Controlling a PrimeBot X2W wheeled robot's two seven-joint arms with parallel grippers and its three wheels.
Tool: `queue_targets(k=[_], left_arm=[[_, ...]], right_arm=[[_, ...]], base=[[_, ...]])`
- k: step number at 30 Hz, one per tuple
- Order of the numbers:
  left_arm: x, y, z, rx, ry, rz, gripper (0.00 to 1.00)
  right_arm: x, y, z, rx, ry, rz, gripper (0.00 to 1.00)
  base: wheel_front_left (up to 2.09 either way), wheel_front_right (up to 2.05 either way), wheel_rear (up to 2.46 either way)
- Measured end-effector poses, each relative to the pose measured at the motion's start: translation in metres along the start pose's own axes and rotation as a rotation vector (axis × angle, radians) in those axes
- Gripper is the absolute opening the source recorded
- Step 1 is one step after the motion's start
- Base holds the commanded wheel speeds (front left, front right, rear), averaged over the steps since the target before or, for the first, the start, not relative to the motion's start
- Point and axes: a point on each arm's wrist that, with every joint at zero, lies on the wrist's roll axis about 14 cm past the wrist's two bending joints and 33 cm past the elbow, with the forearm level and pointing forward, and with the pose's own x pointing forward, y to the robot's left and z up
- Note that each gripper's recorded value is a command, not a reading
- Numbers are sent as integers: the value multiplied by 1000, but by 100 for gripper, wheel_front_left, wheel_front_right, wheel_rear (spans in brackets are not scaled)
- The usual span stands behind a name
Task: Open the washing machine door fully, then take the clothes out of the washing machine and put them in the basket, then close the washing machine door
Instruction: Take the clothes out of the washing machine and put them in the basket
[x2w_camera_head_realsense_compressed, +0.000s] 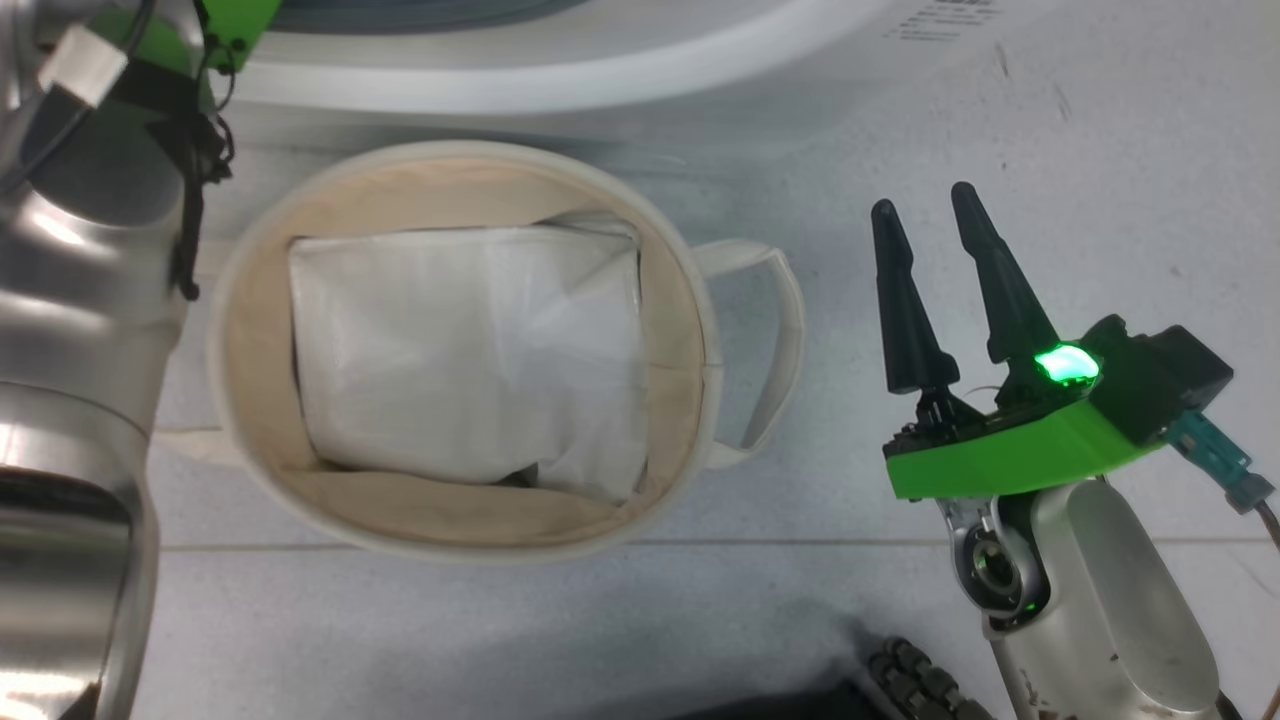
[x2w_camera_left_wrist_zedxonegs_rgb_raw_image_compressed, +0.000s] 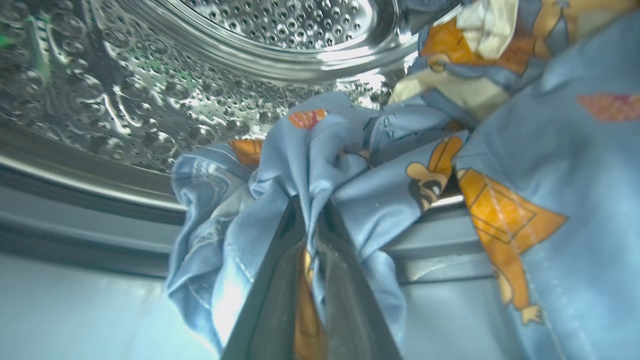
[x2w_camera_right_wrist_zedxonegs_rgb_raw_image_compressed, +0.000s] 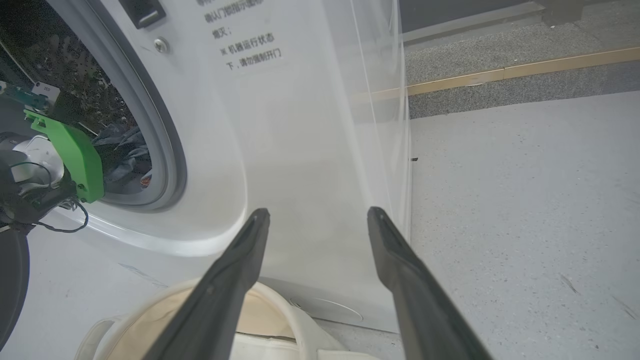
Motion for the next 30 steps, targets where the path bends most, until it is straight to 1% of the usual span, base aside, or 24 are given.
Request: queue_targets(k=[7,16,21,27,30], left_arm=[[-20,16,37,-91,-158,31,0],[-69,35,86,-233,-346,58,0],[-116,56,128,-316,-523,87,0],[-183,84,149,-388,-676,136,0],[-223,102,171,-423,-791,164,0]], right_arm=[[1,15,17,-11,-41,38,100],[-12,25,41,-30,-85,51,100],[-23,29,57,-36,-121,50,100],[-39,37,73,-40,-152,58,100],[-47,41,79,-38,-165,65,100]], base=[[0,0,0],[0,0,0],[0,0,0],[0,0,0],[0,0,0]])
